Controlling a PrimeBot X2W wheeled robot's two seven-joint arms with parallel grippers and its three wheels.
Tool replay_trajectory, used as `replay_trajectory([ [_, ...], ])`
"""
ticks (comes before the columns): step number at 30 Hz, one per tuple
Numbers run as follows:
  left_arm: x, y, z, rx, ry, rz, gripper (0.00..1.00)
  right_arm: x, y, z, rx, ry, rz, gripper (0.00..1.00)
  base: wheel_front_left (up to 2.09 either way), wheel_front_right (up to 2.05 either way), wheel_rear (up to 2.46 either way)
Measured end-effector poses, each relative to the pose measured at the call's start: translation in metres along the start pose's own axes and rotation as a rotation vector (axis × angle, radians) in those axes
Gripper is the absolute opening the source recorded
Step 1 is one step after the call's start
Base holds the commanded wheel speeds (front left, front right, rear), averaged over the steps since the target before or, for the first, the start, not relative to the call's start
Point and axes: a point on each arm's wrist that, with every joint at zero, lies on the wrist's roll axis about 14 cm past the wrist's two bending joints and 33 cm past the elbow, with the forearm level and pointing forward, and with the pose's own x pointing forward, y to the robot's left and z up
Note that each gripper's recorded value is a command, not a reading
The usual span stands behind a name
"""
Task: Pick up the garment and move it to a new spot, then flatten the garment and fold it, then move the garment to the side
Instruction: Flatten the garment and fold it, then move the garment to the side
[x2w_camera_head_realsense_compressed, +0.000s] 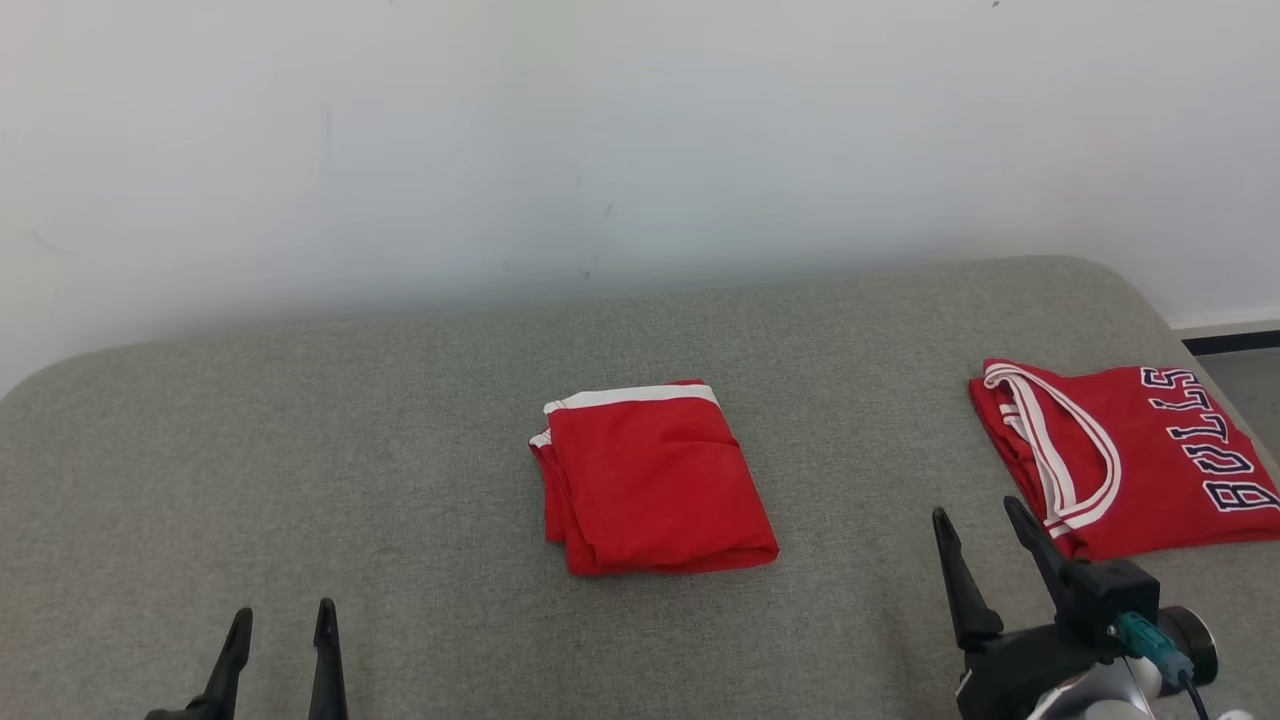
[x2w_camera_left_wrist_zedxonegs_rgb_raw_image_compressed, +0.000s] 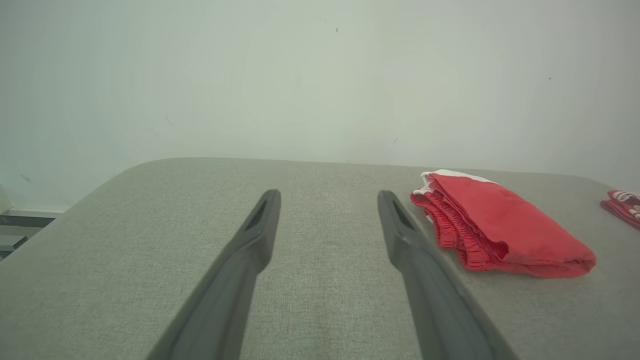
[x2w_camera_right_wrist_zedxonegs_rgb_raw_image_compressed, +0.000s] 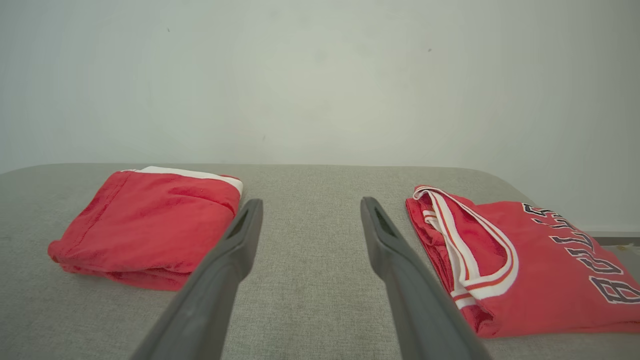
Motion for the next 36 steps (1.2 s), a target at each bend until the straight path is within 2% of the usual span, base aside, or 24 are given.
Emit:
replay_trajectory([
  [11,-0.005,0.011,-0.013,-0.003,0.043,0.038,1.00,-0.017,-0.009,-0.013,-0.014,0.038,-0.020,1.00,0.00,0.00,0.00],
  [36,-0.006,0.004,-0.019,-0.006,0.062,0.029,1.00,-0.014,0.002,-0.018,-0.007,0.050,-0.024,1.00,0.00,0.00,0.00],
])
